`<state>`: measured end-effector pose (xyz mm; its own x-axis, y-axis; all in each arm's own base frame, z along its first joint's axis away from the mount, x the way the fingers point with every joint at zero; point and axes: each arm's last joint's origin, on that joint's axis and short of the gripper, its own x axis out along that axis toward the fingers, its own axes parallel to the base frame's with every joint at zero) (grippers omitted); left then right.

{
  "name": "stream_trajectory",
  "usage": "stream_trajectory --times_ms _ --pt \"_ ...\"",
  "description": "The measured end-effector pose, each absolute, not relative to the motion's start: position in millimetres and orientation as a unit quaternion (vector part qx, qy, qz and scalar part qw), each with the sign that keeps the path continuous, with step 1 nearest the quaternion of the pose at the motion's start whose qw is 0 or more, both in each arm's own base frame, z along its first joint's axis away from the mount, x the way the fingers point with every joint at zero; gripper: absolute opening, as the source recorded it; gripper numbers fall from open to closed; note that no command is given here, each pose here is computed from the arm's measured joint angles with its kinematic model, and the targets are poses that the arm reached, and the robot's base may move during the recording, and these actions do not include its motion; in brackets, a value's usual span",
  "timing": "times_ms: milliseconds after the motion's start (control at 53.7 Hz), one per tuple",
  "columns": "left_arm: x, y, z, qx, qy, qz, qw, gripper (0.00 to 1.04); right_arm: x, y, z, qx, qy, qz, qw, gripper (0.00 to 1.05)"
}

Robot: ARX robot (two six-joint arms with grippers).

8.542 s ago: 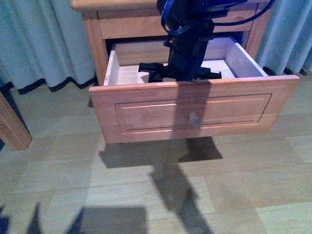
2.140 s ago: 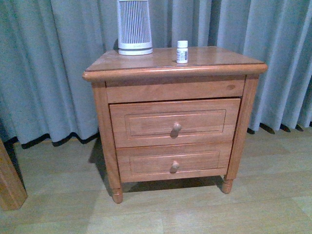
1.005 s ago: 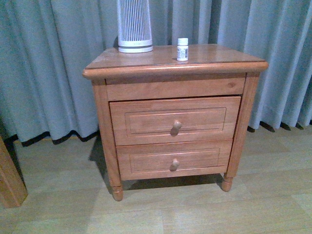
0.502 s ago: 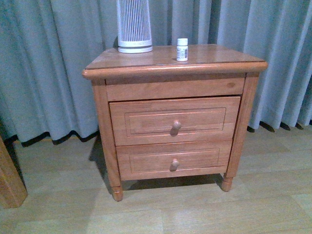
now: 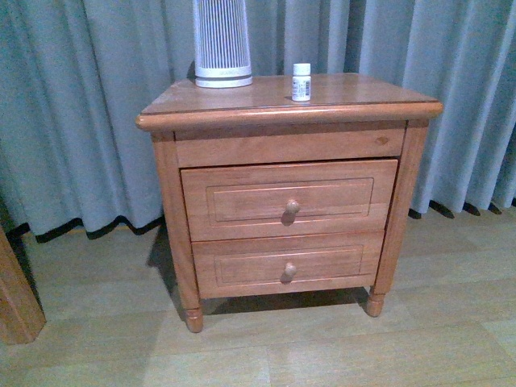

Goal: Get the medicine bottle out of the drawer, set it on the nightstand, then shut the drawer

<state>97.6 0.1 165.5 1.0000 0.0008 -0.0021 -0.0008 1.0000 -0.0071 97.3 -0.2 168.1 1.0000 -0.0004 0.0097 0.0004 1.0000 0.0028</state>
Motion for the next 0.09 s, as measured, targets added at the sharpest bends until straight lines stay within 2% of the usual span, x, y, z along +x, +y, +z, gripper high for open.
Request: stream_trajectory --times_ms 93 --pt "97.6 0.1 165.5 -0.004 0.001 0.0 1.0 0.98 97.3 -0.2 168.1 0.001 -0.005 0.0 1.0 0.98"
